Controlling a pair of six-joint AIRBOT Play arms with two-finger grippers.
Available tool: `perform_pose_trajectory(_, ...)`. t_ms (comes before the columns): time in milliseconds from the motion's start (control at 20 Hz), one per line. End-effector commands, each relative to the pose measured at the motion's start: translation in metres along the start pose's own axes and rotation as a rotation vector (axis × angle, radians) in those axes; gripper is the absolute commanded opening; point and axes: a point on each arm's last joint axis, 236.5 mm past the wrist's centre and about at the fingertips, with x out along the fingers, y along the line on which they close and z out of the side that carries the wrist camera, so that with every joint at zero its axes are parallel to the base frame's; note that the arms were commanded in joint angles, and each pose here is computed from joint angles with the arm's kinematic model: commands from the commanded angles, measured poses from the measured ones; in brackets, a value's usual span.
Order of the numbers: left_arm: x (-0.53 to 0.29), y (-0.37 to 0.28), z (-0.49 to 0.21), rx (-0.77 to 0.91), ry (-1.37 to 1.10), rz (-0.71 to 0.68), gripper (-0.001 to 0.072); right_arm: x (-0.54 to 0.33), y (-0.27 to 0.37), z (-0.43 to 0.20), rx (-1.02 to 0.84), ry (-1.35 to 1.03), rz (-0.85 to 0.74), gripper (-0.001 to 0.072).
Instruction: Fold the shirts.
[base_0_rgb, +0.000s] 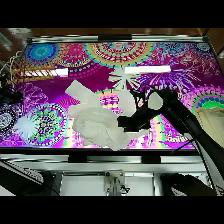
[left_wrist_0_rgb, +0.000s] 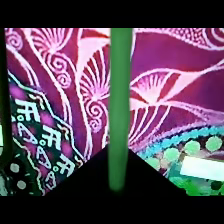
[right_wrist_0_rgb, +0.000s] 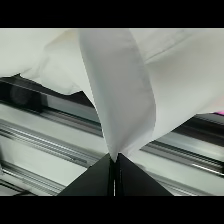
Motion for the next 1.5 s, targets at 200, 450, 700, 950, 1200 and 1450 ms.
perform_pose_trajectory(200, -0.068, -0.015, 0.029, 0.002, -0.109, -0.025, 0.0059, -0.001, -0.004, 0.002, -0.01, -0.009, -0.02, 0.0079)
perform_pose_trajectory(450, -0.158, -0.037, 0.054, 0.037, -0.27, 0.01, 0.0059, -0.032, 0.004, 0.023, -0.108, -0.103, -0.044, 0.0078)
perform_pose_trajectory(700, -0.251, -0.17, 0.06, 0.119, -0.406, -0.248, 0.0059, -0.115, -0.035, 0.065, -0.169, -0.32, -0.337, 0.0078)
perform_pose_trajectory(950, -0.287, -0.303, -0.019, 0.439, -0.241, -0.411, 0.0058, -0.183, -0.059, 0.089, -0.171, -0.494, -0.526, 0.0078)
perform_pose_trajectory(1200, -0.29, -0.378, -0.102, 0.708, -0.119, -0.437, 0.0058, -0.192, -0.082, 0.095, -0.17, -0.488, -0.555, 0.0078)
perform_pose_trajectory(1450, -0.284, -0.368, -0.187, 0.941, 0.043, -0.287, 0.0058, -0.203, -0.109, 0.106, -0.124, -0.499, -0.494, 0.0078)
